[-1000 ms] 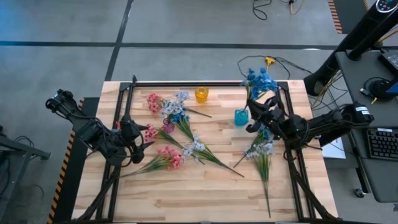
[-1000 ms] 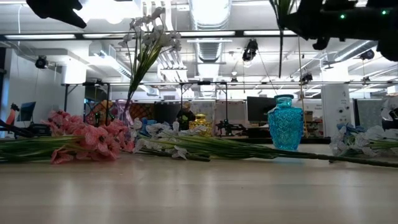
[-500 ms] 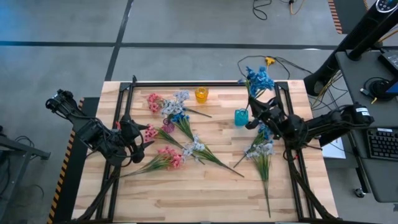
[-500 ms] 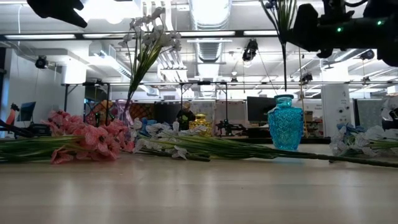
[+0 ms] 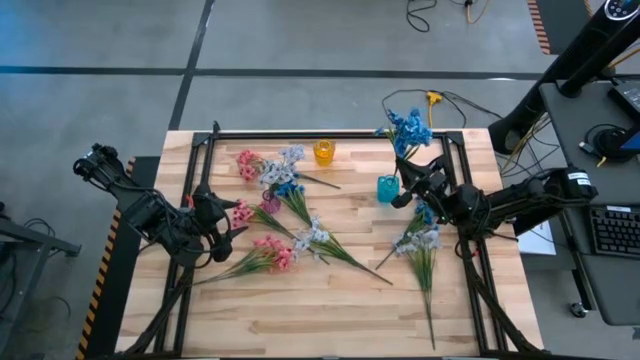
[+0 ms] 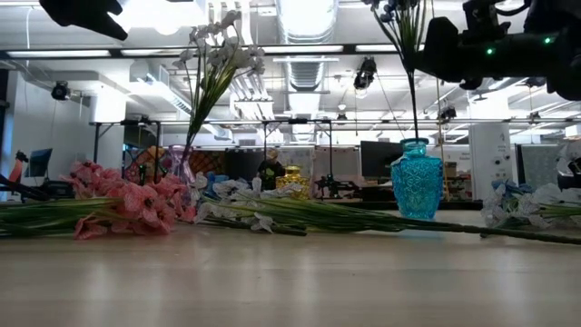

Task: Sort flowers into vase by color
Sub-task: Put the middle blue flowers into the blue vase

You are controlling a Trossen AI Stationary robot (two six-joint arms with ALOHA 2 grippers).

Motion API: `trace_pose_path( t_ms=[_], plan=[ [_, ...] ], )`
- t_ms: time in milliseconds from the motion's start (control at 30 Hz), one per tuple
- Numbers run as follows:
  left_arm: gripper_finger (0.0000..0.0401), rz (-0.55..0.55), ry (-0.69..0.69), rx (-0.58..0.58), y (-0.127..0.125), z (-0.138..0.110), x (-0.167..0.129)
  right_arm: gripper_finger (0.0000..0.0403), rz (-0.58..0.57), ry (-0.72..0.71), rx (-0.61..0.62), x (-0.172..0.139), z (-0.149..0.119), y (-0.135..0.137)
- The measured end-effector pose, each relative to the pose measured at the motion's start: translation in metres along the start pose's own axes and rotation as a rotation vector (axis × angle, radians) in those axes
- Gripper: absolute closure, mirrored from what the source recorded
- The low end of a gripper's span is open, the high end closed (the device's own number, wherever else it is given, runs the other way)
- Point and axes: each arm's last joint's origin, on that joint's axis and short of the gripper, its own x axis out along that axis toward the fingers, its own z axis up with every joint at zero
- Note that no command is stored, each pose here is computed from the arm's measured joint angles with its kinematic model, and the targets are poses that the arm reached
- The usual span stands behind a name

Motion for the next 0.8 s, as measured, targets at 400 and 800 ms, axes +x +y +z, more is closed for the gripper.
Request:
trace_pose_path(
  t_ms=[400, 800],
  plan=[
    [0.0100, 0.000, 0.000, 0.000, -0.0001, 0.0000, 0.0001, 0.0380, -0.007, 0.003, 0.025, 0.0001, -0.0004, -0.0001],
    [0.0100, 0.000, 0.000, 0.000, -0.0001, 0.0000, 0.0001, 0.0296, -0.007, 0.006, 0.062, 0.0001, -0.0007, 0.0000]
  ],
)
